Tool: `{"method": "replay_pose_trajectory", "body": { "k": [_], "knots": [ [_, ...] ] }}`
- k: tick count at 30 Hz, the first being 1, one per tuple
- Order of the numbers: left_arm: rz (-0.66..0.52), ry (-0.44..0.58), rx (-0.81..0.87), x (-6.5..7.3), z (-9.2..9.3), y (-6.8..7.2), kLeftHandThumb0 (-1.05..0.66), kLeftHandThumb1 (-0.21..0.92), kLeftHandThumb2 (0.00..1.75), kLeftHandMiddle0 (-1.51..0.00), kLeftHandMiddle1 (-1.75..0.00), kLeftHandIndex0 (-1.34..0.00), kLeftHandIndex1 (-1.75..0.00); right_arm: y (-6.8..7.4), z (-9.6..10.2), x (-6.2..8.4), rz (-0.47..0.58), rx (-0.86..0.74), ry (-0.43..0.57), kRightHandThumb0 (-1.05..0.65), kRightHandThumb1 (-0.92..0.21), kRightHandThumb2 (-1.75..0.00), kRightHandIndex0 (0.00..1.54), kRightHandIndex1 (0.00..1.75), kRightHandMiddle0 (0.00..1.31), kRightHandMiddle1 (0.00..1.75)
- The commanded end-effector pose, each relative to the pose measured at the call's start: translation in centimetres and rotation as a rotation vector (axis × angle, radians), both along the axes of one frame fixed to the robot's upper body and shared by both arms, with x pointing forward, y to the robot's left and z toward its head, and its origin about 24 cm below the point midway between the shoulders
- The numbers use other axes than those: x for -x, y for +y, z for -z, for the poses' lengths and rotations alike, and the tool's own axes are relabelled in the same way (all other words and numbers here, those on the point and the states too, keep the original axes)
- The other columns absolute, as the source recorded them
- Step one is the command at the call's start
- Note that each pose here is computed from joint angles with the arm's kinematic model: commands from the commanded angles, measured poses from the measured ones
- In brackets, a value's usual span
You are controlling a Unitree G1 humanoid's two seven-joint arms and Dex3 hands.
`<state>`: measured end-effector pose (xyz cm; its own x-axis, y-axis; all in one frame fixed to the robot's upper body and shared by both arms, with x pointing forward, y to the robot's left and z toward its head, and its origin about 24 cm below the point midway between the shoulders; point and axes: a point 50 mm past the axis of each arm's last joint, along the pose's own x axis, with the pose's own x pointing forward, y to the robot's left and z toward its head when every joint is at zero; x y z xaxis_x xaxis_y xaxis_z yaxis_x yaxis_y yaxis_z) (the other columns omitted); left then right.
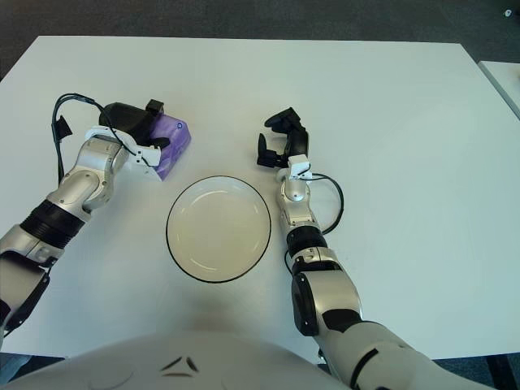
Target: Put the tissue paper into the plate.
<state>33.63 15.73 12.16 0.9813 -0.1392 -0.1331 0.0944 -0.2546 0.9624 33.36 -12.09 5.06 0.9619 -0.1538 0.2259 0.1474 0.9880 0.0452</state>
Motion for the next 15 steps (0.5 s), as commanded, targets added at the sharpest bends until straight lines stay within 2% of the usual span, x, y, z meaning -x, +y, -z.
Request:
{"method": "replay_pose_trajectory", "body": {
  "k": [1, 14, 15],
  "knots": [
    [-0.021, 0.394, -0.017, 4.5, 10.29, 1.44, -0.4, 0.63, 0.7, -0.71, -0.74, -0.59, -1.45, -1.96, 12.5, 8.34, 0.07, 0.012, 0.57, -0.01, -0.22, -1.36, 0.71, 1.75, 0.59, 1.5],
    [-0.027, 0.401, -0.019, 4.66, 10.41, 1.9, -0.39, 0.69, 0.59, -0.74, -0.8, -0.59, -1.41, -1.87, 12.55, 8.38, 0.065, 0.013, 0.573, -0.02, -0.22, -1.36, 0.71, 1.75, 0.59, 1.5],
    [-0.021, 0.4, -0.017, 4.66, 10.41, 1.94, -0.25, 0.69, 0.57, -0.73, -0.89, -0.59, -1.42, -1.86, 12.56, 8.39, 0.064, 0.012, 0.574, -0.02, -0.22, -1.36, 0.71, 1.75, 0.59, 1.5]
  ]
}}
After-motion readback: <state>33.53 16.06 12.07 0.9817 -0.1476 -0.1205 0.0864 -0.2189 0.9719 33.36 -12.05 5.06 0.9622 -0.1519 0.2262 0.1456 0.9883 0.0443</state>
